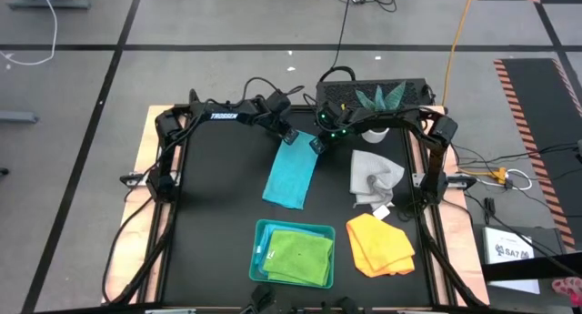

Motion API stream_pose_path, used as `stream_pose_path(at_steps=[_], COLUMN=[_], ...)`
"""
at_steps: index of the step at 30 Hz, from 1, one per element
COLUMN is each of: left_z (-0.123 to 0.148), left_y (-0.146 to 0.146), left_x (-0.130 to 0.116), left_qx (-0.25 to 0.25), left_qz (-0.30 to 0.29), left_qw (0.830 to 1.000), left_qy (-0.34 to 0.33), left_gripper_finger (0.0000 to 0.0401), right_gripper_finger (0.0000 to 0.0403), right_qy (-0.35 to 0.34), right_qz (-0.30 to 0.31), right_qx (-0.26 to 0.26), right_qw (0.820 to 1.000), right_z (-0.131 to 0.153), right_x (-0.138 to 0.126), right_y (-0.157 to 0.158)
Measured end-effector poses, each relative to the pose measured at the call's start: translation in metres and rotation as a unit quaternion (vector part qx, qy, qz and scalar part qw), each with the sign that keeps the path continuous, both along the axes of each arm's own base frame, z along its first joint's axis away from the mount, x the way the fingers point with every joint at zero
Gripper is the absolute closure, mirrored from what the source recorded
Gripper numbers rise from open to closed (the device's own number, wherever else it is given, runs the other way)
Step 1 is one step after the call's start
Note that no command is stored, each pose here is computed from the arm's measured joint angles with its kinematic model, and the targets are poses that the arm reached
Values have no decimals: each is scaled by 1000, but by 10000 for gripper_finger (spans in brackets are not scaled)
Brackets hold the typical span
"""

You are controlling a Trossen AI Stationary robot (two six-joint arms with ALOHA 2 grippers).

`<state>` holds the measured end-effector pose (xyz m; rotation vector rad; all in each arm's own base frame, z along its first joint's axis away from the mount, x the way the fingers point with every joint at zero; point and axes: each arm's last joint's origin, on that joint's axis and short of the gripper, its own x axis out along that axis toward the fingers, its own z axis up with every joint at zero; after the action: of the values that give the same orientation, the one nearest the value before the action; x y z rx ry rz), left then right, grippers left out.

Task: Fold microfiber towels
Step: Fold the blue microfiber cloth

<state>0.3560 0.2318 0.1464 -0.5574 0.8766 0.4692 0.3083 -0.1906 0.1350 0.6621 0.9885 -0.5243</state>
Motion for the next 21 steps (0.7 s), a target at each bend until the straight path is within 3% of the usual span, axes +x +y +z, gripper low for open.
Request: stream_pose_path(at_steps=[7,21], left_z=[5,45], left_y=[-3,-28], left_x=[-2,-8], left_qx=[-4,35], left_qz=[-3,-27], left_qw=[1000,998], left_qy=[8,33], left_gripper_finger=[397,398], right_gripper_finger=[403,403], right_qy=[-19,-50], right_qz=[26,61], right_qx=[-17,-37], right_qw=[999,996], right_z=[22,51], right_x=[5,14], right_y=[17,50])
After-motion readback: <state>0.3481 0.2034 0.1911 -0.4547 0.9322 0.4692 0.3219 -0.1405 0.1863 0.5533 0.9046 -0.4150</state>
